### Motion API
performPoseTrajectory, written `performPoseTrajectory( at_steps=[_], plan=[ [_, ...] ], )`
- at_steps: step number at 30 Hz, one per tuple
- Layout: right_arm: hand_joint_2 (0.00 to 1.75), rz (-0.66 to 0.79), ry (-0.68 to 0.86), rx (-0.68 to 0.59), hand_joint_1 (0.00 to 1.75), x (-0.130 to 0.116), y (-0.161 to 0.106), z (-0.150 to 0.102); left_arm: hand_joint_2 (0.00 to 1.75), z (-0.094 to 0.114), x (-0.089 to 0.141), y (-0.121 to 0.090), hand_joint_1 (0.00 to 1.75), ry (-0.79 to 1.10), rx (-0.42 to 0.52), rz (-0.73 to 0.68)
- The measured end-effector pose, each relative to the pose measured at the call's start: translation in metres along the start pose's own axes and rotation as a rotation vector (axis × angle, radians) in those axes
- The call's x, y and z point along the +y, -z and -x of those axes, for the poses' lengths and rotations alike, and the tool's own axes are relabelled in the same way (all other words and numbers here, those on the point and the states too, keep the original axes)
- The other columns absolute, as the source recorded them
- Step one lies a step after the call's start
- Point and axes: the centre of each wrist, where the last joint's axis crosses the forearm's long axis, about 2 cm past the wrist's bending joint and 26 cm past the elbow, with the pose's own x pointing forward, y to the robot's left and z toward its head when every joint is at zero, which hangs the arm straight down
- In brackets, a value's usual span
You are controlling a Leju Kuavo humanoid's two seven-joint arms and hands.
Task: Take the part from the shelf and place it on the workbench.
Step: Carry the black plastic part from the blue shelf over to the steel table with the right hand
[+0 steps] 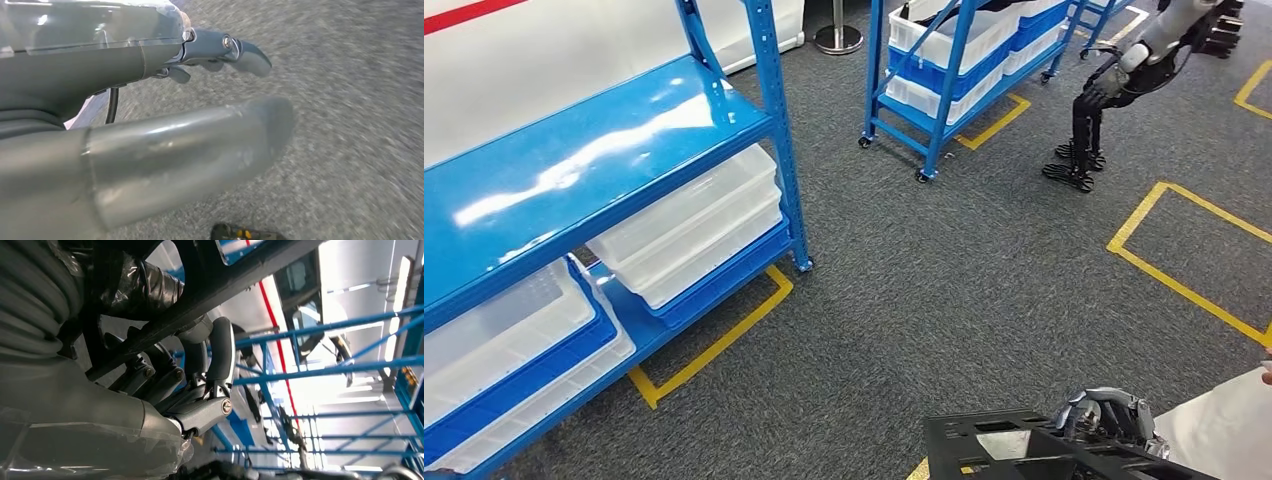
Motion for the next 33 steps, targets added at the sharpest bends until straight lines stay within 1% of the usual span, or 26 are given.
performPoseTrajectory(
  at_steps=[5,14,19,29,33],
  plan=[
    [1.75,0.034,-0.031,0.012,1.75,-0.008,-0.003,0.0,0.0,0.004,0.0,-0.002,0.0,-0.001,0.009,-0.001],
    [1.75,0.068,-0.054,0.024,1.75,-0.014,-0.008,-0.002,0.0,0.001,-0.002,-0.001,0.0,-0.005,0.004,0.002],
    [1.75,0.067,-0.068,0.018,1.75,-0.014,-0.008,-0.003,0.0,0.004,-0.002,-0.002,0.0,-0.005,0.011,0.0],
    [1.75,0.065,-0.083,0.018,1.75,-0.015,-0.011,-0.004,0.0,-0.001,-0.004,0.0,0.0,-0.022,0.005,-0.006],
    [1.75,0.069,-0.089,0.018,1.75,-0.014,-0.011,-0.004,0.0,0.003,-0.003,-0.002,0.0,-0.021,0.017,-0.009]
  ],
)
